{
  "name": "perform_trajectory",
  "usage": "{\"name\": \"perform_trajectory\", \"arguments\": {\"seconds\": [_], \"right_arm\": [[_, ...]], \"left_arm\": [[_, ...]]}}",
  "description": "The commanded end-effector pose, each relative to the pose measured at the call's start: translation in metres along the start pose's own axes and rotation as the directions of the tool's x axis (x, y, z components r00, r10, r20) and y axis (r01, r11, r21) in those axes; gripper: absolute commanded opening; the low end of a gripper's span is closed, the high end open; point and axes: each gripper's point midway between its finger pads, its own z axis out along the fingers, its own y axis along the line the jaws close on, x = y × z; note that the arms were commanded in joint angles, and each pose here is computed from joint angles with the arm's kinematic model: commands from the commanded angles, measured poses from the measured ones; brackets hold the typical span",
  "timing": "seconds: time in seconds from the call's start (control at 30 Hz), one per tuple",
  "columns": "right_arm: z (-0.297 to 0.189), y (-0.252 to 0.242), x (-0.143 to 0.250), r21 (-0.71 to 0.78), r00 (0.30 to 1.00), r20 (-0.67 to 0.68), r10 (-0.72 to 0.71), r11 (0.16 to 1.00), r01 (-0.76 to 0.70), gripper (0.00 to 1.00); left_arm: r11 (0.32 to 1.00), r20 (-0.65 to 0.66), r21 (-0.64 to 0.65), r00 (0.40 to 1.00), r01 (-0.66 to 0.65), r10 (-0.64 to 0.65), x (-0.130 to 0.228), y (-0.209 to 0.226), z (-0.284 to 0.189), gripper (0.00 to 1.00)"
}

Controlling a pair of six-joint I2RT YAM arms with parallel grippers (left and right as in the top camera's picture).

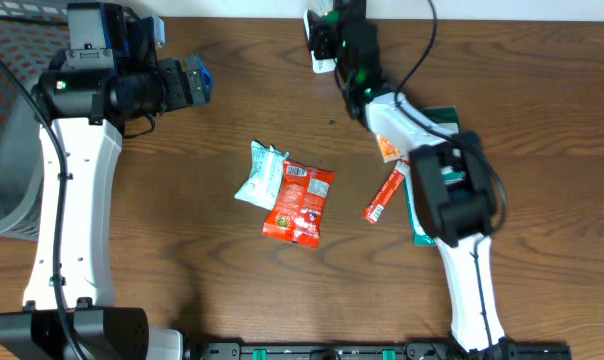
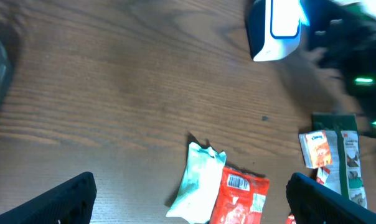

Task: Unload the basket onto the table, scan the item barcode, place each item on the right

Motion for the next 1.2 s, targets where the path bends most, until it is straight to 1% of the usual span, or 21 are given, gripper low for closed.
{"name": "perform_trajectory", "arguments": {"seconds": [0.0, 0.17, 0.33, 0.43, 0.53, 0.6, 0.63, 0.73, 0.8, 1.0, 1.17], "right_arm": [[-0.059, 0.03, -0.117, -0.045, 0.997, 0.072, -0.014, 0.999, 0.017, 0.01], [-0.119, 0.022, -0.12, 0.021, 0.988, -0.155, -0.02, 1.0, 0.023, 0.01], [-0.18, -0.026, -0.101, 0.153, 0.925, -0.378, 0.031, 0.988, 0.029, 0.01], [-0.215, -0.066, -0.077, 0.254, 0.85, -0.516, 0.103, 0.967, 0.037, 0.01], [-0.25, -0.105, -0.046, 0.358, 0.745, -0.636, 0.202, 0.932, 0.052, 0.01], [-0.273, -0.132, -0.028, 0.434, 0.67, -0.69, 0.274, 0.897, 0.08, 0.01], [-0.289, -0.155, -0.017, 0.493, 0.621, -0.713, 0.325, 0.862, 0.114, 0.01], [-0.312, -0.191, 0.0, 0.574, 0.559, -0.722, 0.408, 0.804, 0.153, 0.01], [-0.322, -0.21, 0.013, 0.611, 0.533, -0.713, 0.455, 0.776, 0.154, 0.01], [-0.357, -0.27, 0.057, 0.724, 0.488, -0.648, 0.585, 0.672, 0.156, 0.01], [-0.384, -0.305, 0.093, 0.789, 0.459, -0.583, 0.67, 0.601, 0.126, 0.01]], "left_arm": [[1.0, 0.001, 0.009, 1.0, -0.01, 0.01, -0.001, -0.002, -0.001, 0.97], [1.0, 0.001, 0.009, 1.0, -0.01, 0.01, -0.001, -0.002, -0.001, 0.97], [1.0, 0.001, 0.009, 1.0, -0.01, 0.01, -0.001, -0.002, -0.001, 0.97], [1.0, 0.001, 0.009, 1.0, -0.01, 0.01, -0.001, -0.002, -0.001, 0.97], [1.0, 0.001, 0.009, 1.0, -0.01, 0.01, -0.001, -0.002, -0.001, 0.97], [1.0, 0.001, 0.009, 1.0, -0.01, 0.01, -0.001, -0.002, -0.001, 0.97], [1.0, 0.001, 0.009, 1.0, -0.01, 0.01, -0.001, -0.002, -0.001, 0.97], [1.0, 0.001, 0.009, 1.0, -0.01, 0.01, -0.001, -0.002, -0.001, 0.98], [1.0, 0.001, 0.009, 1.0, -0.01, 0.01, -0.001, -0.002, -0.001, 0.98], [1.0, 0.001, 0.009, 1.0, -0.01, 0.01, -0.001, -0.002, -0.001, 0.97], [1.0, 0.001, 0.009, 1.0, -0.01, 0.01, -0.001, -0.002, -0.001, 0.97]]}}
